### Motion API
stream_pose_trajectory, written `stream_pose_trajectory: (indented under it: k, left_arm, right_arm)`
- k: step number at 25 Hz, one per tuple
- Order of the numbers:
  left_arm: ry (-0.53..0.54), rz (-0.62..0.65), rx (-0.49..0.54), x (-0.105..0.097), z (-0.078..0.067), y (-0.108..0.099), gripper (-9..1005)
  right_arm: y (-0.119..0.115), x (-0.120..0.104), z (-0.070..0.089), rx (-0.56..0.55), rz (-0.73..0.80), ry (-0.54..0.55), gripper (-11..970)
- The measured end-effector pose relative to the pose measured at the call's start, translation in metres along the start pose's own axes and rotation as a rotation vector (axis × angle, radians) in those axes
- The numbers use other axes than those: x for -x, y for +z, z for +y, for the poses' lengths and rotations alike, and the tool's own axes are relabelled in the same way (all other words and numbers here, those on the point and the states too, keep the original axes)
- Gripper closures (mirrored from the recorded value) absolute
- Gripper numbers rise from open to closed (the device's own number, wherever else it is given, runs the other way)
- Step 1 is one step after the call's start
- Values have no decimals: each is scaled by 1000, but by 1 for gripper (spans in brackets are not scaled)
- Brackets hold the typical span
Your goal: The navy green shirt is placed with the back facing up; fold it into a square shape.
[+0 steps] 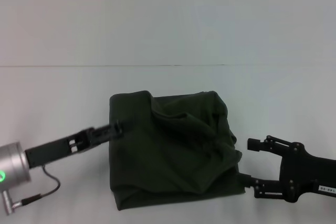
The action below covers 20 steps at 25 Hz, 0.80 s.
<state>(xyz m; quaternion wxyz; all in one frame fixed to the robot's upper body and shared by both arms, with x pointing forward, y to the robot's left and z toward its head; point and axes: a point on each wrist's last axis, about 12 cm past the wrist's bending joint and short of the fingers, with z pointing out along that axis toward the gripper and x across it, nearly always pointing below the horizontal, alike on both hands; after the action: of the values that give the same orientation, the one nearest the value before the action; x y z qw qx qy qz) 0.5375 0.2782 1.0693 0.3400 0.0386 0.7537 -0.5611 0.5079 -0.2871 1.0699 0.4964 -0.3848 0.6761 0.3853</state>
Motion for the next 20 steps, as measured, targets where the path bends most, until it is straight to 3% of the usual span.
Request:
stream_pose_trajectory:
  k: [6, 11, 15, 20]
  left_arm:
    - [163, 7, 6, -14, 1, -23, 60]
    - [208, 1, 5, -20, 1, -29, 59]
    - [210, 9, 7, -21, 1, -29, 59]
    - [206, 3, 11, -22, 2, -31, 60]
  right_arm:
    - [28, 9, 6, 136, -22, -7, 31]
    - [70, 12, -4, 129, 44, 1, 32]
    - [79, 13, -8, 131, 92, -17, 32]
    - [61, 4, -9, 86, 113, -13, 32]
